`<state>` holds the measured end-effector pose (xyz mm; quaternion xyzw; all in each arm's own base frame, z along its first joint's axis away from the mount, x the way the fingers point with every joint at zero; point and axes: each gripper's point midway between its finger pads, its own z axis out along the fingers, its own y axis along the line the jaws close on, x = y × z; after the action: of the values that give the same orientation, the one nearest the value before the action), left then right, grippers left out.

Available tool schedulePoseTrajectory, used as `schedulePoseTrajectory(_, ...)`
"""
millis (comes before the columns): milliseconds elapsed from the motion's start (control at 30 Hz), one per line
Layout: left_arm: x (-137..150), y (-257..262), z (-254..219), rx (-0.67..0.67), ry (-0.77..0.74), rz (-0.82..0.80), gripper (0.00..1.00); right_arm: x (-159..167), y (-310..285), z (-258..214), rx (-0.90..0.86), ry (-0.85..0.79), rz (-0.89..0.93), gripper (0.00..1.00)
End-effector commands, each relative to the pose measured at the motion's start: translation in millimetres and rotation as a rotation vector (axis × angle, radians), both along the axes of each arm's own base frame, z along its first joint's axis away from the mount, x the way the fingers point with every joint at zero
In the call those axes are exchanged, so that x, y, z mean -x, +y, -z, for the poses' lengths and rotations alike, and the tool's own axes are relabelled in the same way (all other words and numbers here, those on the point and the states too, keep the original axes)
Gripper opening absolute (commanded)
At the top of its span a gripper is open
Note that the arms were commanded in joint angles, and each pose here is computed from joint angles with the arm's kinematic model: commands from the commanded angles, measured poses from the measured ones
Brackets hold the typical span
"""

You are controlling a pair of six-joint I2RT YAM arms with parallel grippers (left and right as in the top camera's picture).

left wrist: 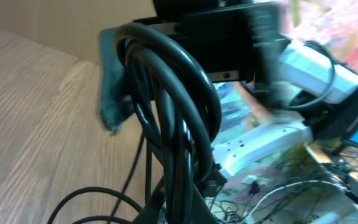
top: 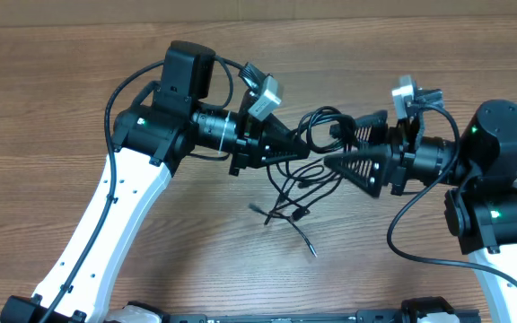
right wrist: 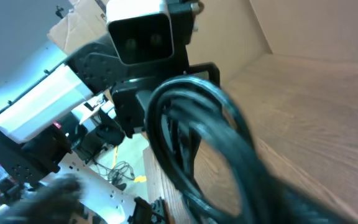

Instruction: Untangle cables

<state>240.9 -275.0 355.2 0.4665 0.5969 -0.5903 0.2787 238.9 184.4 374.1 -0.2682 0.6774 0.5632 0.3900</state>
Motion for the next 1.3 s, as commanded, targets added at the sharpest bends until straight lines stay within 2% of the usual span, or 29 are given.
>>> schedulePoseTrajectory(0, -9, -2, 6, -0.048, -0.036, -0.050, 0.04, 1, 0, 3, 0.006, 0.041, 0.010, 1.00)
schedulePoseTrajectory(100, -17, -1, 16, -0.101, -0.049, -0.101, 0.04, -3, -2, 10, 0.017, 0.081, 0.040, 1.00)
schedulePoseTrajectory(200, -33, 5, 37, -0.224, -0.059, -0.204, 0.04, -13, -6, 18, 0.039, 0.117, 0.110, 1.00)
schedulePoseTrajectory(300, -37, 12, 52, -0.299, -0.080, -0.238, 0.04, -20, -10, 26, 0.058, 0.163, 0.171, 1.00)
schedulePoseTrajectory(600, -30, 15, 59, -0.315, -0.177, -0.183, 0.04, -40, -28, 56, 0.139, 0.278, 0.365, 1.00)
schedulePoseTrajectory(800, -17, 10, 48, -0.230, -0.227, -0.100, 0.04, -31, -22, 56, 0.206, 0.091, 0.269, 1.00)
schedulePoseTrajectory(933, -11, 9, 43, -0.192, -0.239, -0.067, 0.04, -29, -22, 60, 0.262, -0.016, 0.240, 0.89)
schedulePoseTrajectory(1033, -9, 9, 44, -0.196, -0.226, -0.064, 0.04, -29, -22, 59, 0.288, -0.097, 0.226, 0.85)
schedulePoseTrajectory(1267, -8, 10, 46, -0.206, -0.214, -0.066, 0.04, -34, -26, 63, 0.328, -0.128, 0.251, 0.81)
